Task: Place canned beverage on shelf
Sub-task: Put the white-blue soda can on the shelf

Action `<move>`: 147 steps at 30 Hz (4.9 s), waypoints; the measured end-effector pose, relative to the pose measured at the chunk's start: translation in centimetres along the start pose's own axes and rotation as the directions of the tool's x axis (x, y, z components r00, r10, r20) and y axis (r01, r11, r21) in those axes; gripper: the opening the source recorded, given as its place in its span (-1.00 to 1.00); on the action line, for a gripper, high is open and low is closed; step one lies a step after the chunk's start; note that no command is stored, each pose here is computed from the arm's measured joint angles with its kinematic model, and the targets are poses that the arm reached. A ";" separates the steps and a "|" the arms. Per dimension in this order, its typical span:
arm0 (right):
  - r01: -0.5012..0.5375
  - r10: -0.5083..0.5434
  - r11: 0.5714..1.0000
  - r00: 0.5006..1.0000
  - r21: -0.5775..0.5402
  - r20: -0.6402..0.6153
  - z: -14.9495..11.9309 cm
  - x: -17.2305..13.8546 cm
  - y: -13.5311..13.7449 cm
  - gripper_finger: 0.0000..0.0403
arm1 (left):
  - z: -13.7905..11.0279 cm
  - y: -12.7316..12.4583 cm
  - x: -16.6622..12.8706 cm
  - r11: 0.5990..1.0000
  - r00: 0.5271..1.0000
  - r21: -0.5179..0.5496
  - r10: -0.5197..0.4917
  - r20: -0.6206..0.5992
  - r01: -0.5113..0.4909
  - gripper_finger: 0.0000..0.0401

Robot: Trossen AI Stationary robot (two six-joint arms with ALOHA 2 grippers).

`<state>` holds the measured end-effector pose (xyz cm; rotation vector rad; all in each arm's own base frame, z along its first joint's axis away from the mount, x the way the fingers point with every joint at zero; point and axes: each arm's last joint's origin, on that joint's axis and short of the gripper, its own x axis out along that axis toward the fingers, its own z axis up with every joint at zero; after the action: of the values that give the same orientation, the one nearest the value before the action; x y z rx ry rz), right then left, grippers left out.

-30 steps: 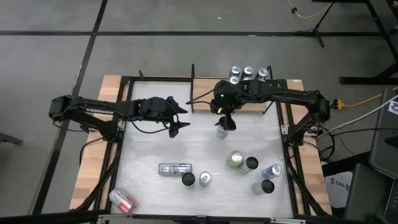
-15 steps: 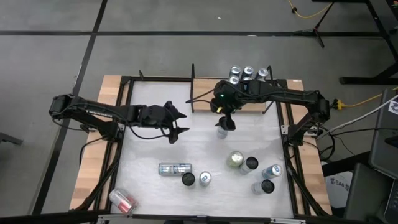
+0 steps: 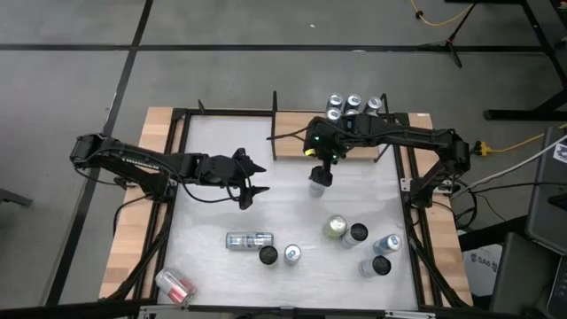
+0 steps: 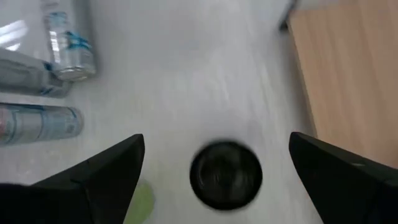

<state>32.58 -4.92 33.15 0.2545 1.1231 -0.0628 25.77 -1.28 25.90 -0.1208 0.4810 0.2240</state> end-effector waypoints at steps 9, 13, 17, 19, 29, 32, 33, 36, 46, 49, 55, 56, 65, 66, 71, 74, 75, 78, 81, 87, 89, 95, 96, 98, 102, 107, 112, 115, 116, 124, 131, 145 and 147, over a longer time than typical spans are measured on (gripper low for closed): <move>0.094 -0.089 0.979 0.995 0.182 -0.033 -0.4 0.0 -0.3 0.93 | -0.1 -0.7 -0.2 1.000 1.000 0.013 -0.024 -0.002 0.024 0.41; 0.106 -0.100 0.973 0.994 0.206 -0.042 -0.5 0.0 0.2 0.93 | -0.2 -0.9 -0.2 0.999 0.999 0.018 -0.033 -0.003 0.033 0.41; 0.134 -0.122 0.971 0.990 0.200 -0.067 -1.1 0.9 1.2 0.93 | -0.2 -1.1 -0.3 0.999 1.000 0.022 -0.028 0.000 0.028 0.41; 0.176 -0.163 0.964 0.983 0.198 -0.078 -1.4 1.3 1.5 0.93 | -0.2 -1.2 -0.3 1.000 1.000 0.026 -0.018 0.003 0.018 0.41; 0.208 -0.191 0.953 0.977 0.219 -0.099 -2.1 2.7 1.6 0.93 | -0.2 -1.1 -0.3 1.000 1.000 0.030 0.004 0.008 -0.004 0.41; 0.211 -0.191 0.952 0.975 0.221 -0.111 -2.5 3.6 1.4 0.93 | -0.2 -1.1 -0.3 1.000 1.000 0.028 0.004 0.008 -0.005 0.41; 0.211 -0.189 0.952 0.975 0.220 -0.115 -2.7 3.9 1.4 0.93 | -0.2 -1.1 -0.3 1.000 1.000 0.027 0.004 0.008 -0.005 0.41; 0.179 -0.156 0.958 0.981 0.225 -0.118 -3.1 4.9 1.3 0.93 | -0.2 -1.1 -0.3 1.000 1.000 0.027 0.004 0.008 -0.005 0.41; 0.154 -0.136 0.963 0.986 0.220 -0.095 -3.8 6.9 0.9 0.93 | -0.2 -1.1 -0.3 1.000 1.000 0.027 0.005 0.007 -0.005 0.41; 0.153 -0.136 0.963 0.986 0.220 -0.092 -3.9 7.1 0.9 0.93 | -0.2 -1.1 -0.3 1.000 1.000 0.027 0.007 0.008 -0.007 0.41; 0.161 -0.144 0.963 0.985 0.216 -0.090 -3.8 7.1 0.9 0.93 | -0.2 -1.0 -0.3 0.999 1.000 0.026 0.027 0.013 -0.027 0.41; 0.161 -0.145 0.963 0.985 0.216 -0.090 -3.8 7.1 0.9 0.93 | -0.2 -1.0 -0.3 0.999 1.000 0.026 0.028 0.013 -0.028 0.41; 0.161 -0.144 0.963 0.985 0.216 -0.091 -3.9 7.0 0.9 0.63 | -0.2 -1.0 -0.3 0.999 1.000 0.026 0.029 0.013 -0.029 0.41; 0.162 -0.145 0.963 0.985 0.216 -0.091 -3.9 7.0 0.9 0.56 | -0.2 -1.0 -0.3 0.999 1.000 0.026 0.029 0.013 -0.029 0.41; 0.162 -0.146 0.963 0.985 0.216 -0.087 -3.8 7.0 0.9 0.20 | -0.2 -1.0 -0.3 0.999 0.999 0.026 0.029 0.013 -0.029 0.41; 0.164 -0.150 0.963 0.985 0.214 -0.083 -3.8 7.0 0.9 0.16 | -0.2 -1.0 -0.3 0.999 0.999 0.025 0.029 0.013 -0.030 0.41; 0.162 -0.149 0.964 0.986 0.209 -0.079 -3.8 7.0 0.9 0.16 | -0.2 -1.0 -0.3 0.999 0.999 0.025 0.029 0.013 -0.030 0.41; 0.148 -0.138 0.971 0.988 0.185 -0.064 -3.4 6.7 1.0 0.16 | -0.2 -1.0 -0.3 0.999 0.999 0.025 0.029 0.013 -0.030 0.41; 0.116 -0.114 0.981 0.993 0.157 -0.019 -2.4 5.8 1.3 0.18 | -0.2 -1.0 -0.3 0.999 0.999 0.026 0.029 0.013 -0.030 0.41; 0.067 -0.071 0.993 0.997 0.097 0.036 -0.7 3.1 1.1 0.25 | -0.2 -1.0 -0.3 0.999 0.999 0.025 0.030 0.013 -0.030 0.41; 0.070 -0.073 0.994 0.997 0.081 0.034 -0.3 2.1 0.7 0.24 | -0.2 -1.0 -0.3 0.999 0.999 0.025 0.029 0.014 -0.030 0.41; 0.090 -0.090 0.996 0.996 -0.017 -0.011 0.1 -1.1 -0.2 0.23 | -0.2 -1.0 -0.3 0.999 0.999 0.025 0.030 0.014 -0.030 0.41; 0.091 -0.091 0.995 0.996 -0.045 -0.018 0.1 -1.6 -0.2 0.23 | -0.2 -1.0 -0.3 0.999 0.999 0.025 0.029 0.014 -0.030 0.41; 0.091 -0.095 0.990 0.995 -0.109 -0.034 0.0 -2.5 -0.2 0.23 | -0.2 -1.0 -0.3 0.999 0.999 0.025 0.030 0.014 -0.030 0.41; 0.083 -0.095 0.978 0.994 -0.190 -0.058 -0.4 -3.8 -0.2 0.22 | -0.2 -1.0 -0.3 0.999 0.999 0.025 0.030 0.014 -0.030 0.41; 0.074 -0.094 0.977 0.991 -0.198 -0.093 -1.8 -5.3 -0.3 0.23 | -0.2 -1.0 -0.3 0.999 0.999 0.025 0.030 0.015 -0.030 0.41; 0.095 -0.121 0.975 0.985 -0.202 -0.121 -3.7 -7.1 -0.2 0.23 | 0.1 -1.1 -0.3 0.999 0.999 0.016 0.027 0.043 -0.027 0.41; 0.096 -0.120 0.972 0.988 -0.216 -0.100 -4.8 -8.0 -0.2 0.23 | 0.3 -1.1 -0.3 0.999 0.997 0.008 0.033 0.064 -0.034 0.41; 0.099 -0.121 0.972 0.988 -0.215 -0.095 -5.3 -8.3 -0.3 0.23 | 0.3 -1.0 -0.3 0.999 0.996 0.006 0.045 0.071 -0.046 0.41; 0.136 -0.148 0.980 0.986 -0.145 -0.072 -8.6 -9.6 -2.0 0.24 | 0.4 -0.8 -0.4 0.990 0.985 -0.005 0.143 0.098 -0.143 0.41; 0.177 -0.185 0.979 0.980 -0.101 -0.078 -10.6 -9.9 -4.3 0.24 | 0.7 -0.8 -0.4 0.990 0.982 -0.019 0.142 0.126 -0.140 0.41; 0.134 -0.135 0.989 0.990 -0.057 -0.028 -11.4 -8.9 -8.4 0.24 | 0.8 -0.8 -0.4 0.989 0.980 -0.023 0.145 0.134 -0.143 0.41; 0.140 -0.142 0.989 0.990 -0.050 -0.023 -11.5 -8.9 -8.6 0.24 | 0.8 -0.8 -0.4 0.987 0.977 -0.025 0.162 0.137 -0.160 0.41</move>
<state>17.04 -11.29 35.04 0.1331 1.1663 -0.1584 25.98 -1.94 26.87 -0.0791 0.3504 0.3926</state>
